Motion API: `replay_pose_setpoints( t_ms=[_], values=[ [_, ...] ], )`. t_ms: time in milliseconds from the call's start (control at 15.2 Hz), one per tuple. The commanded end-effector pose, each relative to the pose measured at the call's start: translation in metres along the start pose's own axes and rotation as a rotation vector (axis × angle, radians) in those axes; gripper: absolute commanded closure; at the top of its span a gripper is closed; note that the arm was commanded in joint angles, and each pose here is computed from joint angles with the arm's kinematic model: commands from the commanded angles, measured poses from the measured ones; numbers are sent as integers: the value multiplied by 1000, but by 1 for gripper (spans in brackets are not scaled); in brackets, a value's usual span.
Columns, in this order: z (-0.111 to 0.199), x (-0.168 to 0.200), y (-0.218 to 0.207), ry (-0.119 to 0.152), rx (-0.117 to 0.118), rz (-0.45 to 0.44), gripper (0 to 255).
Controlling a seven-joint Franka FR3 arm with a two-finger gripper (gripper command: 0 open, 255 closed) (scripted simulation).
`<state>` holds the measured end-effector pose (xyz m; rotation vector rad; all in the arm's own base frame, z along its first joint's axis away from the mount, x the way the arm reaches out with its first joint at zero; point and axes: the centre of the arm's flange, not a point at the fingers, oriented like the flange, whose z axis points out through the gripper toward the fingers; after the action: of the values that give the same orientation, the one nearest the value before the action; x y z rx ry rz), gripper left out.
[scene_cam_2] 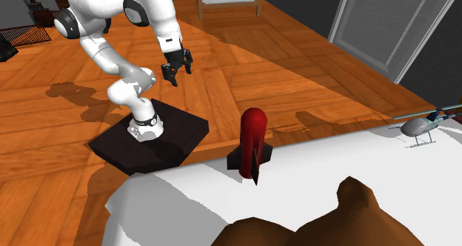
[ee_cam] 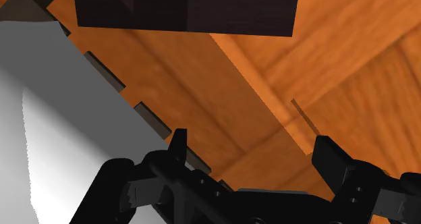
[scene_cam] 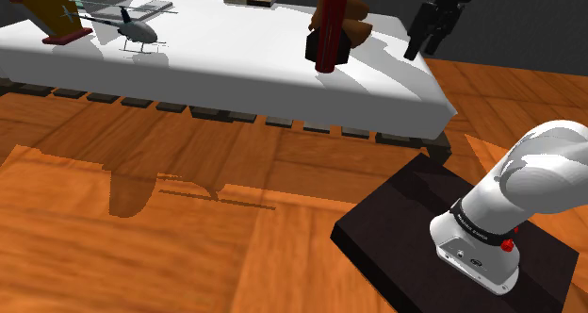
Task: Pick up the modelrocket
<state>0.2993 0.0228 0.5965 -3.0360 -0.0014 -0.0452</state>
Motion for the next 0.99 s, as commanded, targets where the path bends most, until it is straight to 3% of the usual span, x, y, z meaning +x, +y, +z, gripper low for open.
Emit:
replay_pose_setpoints(
  t_ms=[0,924],
  values=[
    [0,0,0,0,0,0,0],
    [67,141,-20,243,-231,283,0]
  ],
)
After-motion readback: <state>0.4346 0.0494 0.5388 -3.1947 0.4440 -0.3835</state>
